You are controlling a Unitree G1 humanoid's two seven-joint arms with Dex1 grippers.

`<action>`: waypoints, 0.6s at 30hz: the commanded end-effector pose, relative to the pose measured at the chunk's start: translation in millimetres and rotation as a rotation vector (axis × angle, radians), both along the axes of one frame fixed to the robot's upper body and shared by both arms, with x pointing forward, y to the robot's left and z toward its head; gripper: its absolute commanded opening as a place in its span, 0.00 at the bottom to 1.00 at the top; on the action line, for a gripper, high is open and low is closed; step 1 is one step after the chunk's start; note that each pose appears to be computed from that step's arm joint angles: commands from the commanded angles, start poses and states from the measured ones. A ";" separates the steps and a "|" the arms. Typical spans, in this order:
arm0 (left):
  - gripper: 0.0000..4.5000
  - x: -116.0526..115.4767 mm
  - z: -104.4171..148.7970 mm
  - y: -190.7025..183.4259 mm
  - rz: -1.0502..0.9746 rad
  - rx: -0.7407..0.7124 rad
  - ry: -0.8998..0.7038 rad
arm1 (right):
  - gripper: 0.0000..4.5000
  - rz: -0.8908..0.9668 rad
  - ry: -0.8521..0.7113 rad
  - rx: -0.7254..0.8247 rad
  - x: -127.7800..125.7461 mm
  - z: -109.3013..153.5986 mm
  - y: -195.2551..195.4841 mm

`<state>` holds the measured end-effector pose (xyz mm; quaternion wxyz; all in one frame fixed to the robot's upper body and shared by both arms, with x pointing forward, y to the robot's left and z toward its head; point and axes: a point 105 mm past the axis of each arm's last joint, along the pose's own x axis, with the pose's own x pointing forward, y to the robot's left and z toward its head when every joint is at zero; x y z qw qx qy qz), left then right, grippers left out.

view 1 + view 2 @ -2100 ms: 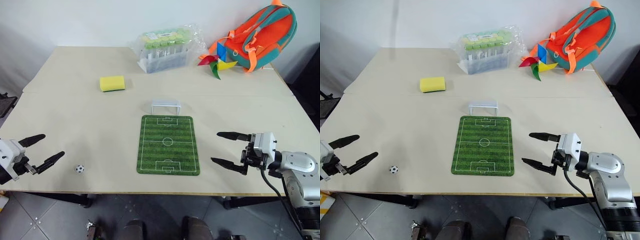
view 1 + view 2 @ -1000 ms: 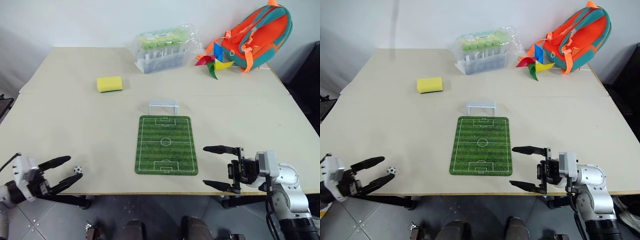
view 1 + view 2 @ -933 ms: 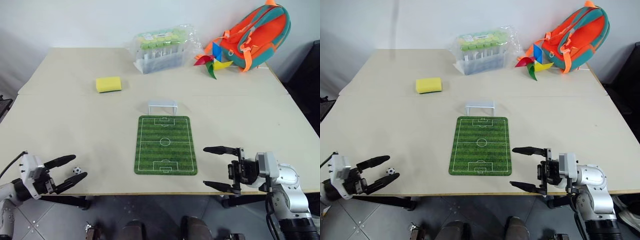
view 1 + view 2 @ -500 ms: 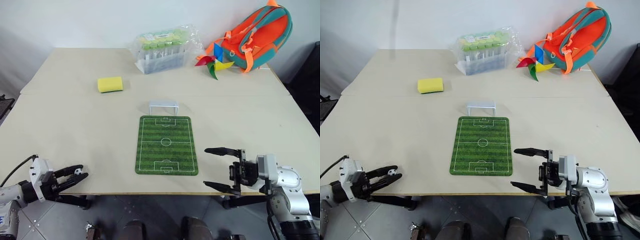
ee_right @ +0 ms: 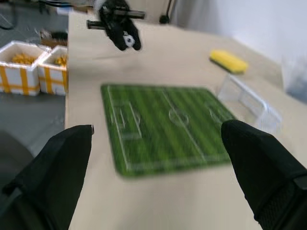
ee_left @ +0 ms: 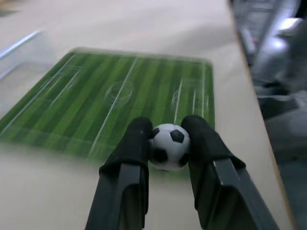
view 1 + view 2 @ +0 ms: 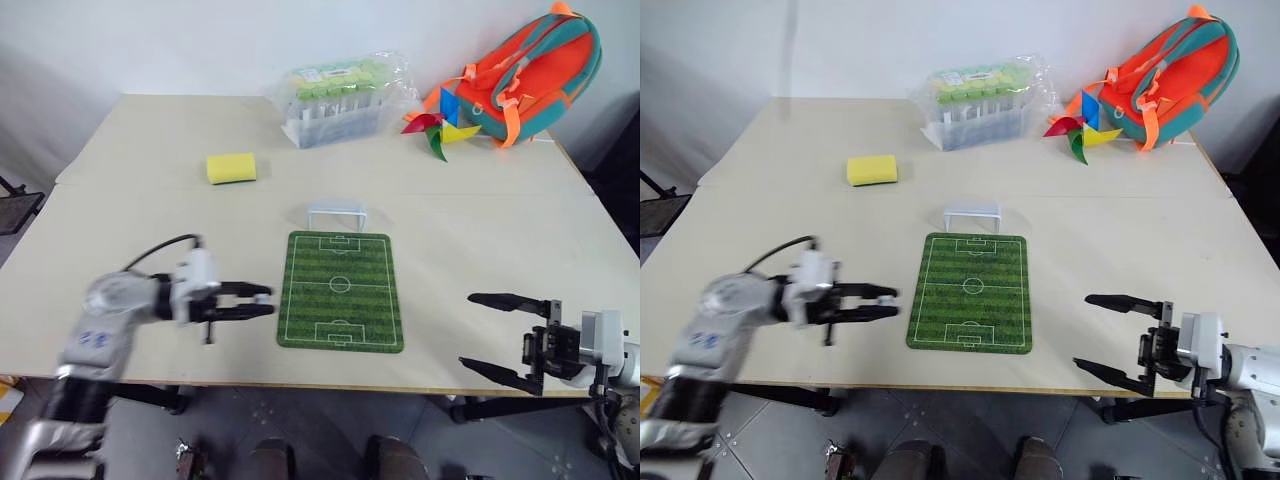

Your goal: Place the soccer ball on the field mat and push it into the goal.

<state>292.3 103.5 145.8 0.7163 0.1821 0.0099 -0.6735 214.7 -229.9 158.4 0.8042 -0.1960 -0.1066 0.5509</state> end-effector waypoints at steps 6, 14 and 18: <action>0.19 13.0 -36.0 -52.7 -0.024 0.108 0.014 | 1.00 -0.039 -0.054 -0.003 -7.3 6.5 -5.7; 0.19 6.4 -50.7 -49.7 -0.030 0.134 -0.001 | 1.00 -0.079 -0.049 0.033 -14.4 -8.4 0.2; 0.19 1.7 -51.9 -47.9 -0.047 0.120 -0.004 | 1.00 -0.095 -0.050 0.042 -15.9 -12.1 -1.4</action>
